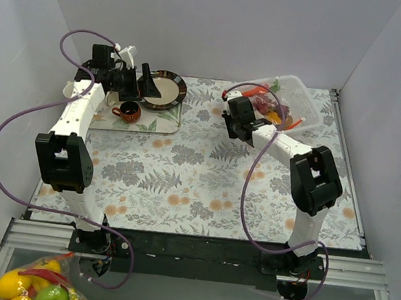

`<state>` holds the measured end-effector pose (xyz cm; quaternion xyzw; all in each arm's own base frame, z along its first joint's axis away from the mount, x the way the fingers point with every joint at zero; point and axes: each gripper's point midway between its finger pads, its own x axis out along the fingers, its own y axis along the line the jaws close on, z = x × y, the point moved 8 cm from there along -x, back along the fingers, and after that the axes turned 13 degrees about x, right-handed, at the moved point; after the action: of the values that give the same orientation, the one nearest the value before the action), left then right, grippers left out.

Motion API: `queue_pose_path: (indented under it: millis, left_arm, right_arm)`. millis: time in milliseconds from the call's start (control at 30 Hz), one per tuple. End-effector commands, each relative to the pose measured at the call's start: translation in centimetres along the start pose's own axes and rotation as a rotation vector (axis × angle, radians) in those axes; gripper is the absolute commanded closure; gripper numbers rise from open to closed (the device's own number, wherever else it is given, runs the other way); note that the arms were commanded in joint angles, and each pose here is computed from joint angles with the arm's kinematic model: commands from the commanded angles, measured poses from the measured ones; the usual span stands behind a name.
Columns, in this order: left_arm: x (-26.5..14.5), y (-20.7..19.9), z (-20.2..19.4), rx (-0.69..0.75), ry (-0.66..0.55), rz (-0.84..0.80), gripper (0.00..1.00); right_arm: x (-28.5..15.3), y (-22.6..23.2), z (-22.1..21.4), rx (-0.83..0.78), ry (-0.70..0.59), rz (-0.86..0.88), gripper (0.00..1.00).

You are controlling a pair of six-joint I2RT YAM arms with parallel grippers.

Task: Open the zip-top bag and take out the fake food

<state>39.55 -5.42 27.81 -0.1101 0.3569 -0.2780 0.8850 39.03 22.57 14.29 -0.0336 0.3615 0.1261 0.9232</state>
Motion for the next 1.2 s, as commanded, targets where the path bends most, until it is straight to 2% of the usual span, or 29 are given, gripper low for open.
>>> queue_pose_path:
  millis: [0,67,133,167,267,400,567,667,800,900,967,1033,1067,1133,1167]
  left_arm:
    - [-1.7,-1.1,0.5,0.049,-0.047,0.020,0.02]
    - [-1.9,-1.3,0.5,0.048,-0.051,0.017,0.02]
    - [-2.1,-1.5,0.6,0.043,-0.055,0.006,0.02]
    - [-2.2,-1.8,0.5,0.041,-0.055,-0.013,0.02]
    - [-2.5,-2.5,0.1,0.024,-0.058,-0.060,0.02]
    - [-2.9,-3.3,-0.7,0.008,-0.051,-0.112,0.02]
    - [-3.7,-3.8,-1.2,0.025,-0.039,-0.114,0.02]
    - [-4.3,-4.0,-1.2,0.041,-0.039,-0.104,0.02]
    - [-5.4,-4.7,-1.1,0.075,-0.051,-0.097,0.02]
    - [-5.8,-4.9,-1.2,0.091,-0.056,-0.092,0.02]
    - [-5.8,-4.9,-1.1,0.093,-0.062,-0.093,0.02]
    - [-5.7,-5.0,-1.0,0.089,-0.060,-0.109,0.02]
    - [-5.6,-5.1,-1.0,0.090,-0.056,-0.133,0.02]
    - [-5.5,-5.3,-1.0,0.079,-0.056,-0.152,0.02]
    - [-5.5,-5.3,-1.0,0.077,-0.058,-0.158,0.02]
  right_arm:
    - [-4.2,0.7,-2.1,0.071,0.011,0.057,0.94]
    - [-5.4,1.0,-5.1,0.065,0.046,0.074,0.95]
    - [-7.8,1.6,-5.7,0.086,0.020,0.128,0.96]
    - [-8.3,2.0,-8.0,0.069,0.054,0.141,0.96]
    - [-11.1,4.1,-10.4,0.056,0.067,0.253,0.96]
    - [-14.1,7.7,-12.9,0.001,0.104,0.376,0.91]
    - [-15.8,11.6,-14.5,-0.009,0.128,0.390,0.84]
    - [-15.9,13.8,-15.5,-0.002,0.166,0.401,0.84]
    - [-17.0,15.6,-18.8,-0.137,0.255,0.413,0.87]
    - [-19.2,15.5,-21.5,-0.229,0.305,0.479,0.84]
    - [-20.1,14.4,-23.3,-0.268,0.357,0.490,0.57]
    - [-21.0,13.4,-23.7,-0.266,0.379,0.509,0.20]
    - [-21.1,12.3,-24.4,-0.283,0.406,0.484,0.14]
    - [-21.7,11.3,-23.9,-0.278,0.371,0.452,0.02]
    - [-21.9,10.9,-23.7,-0.275,0.362,0.433,0.02]
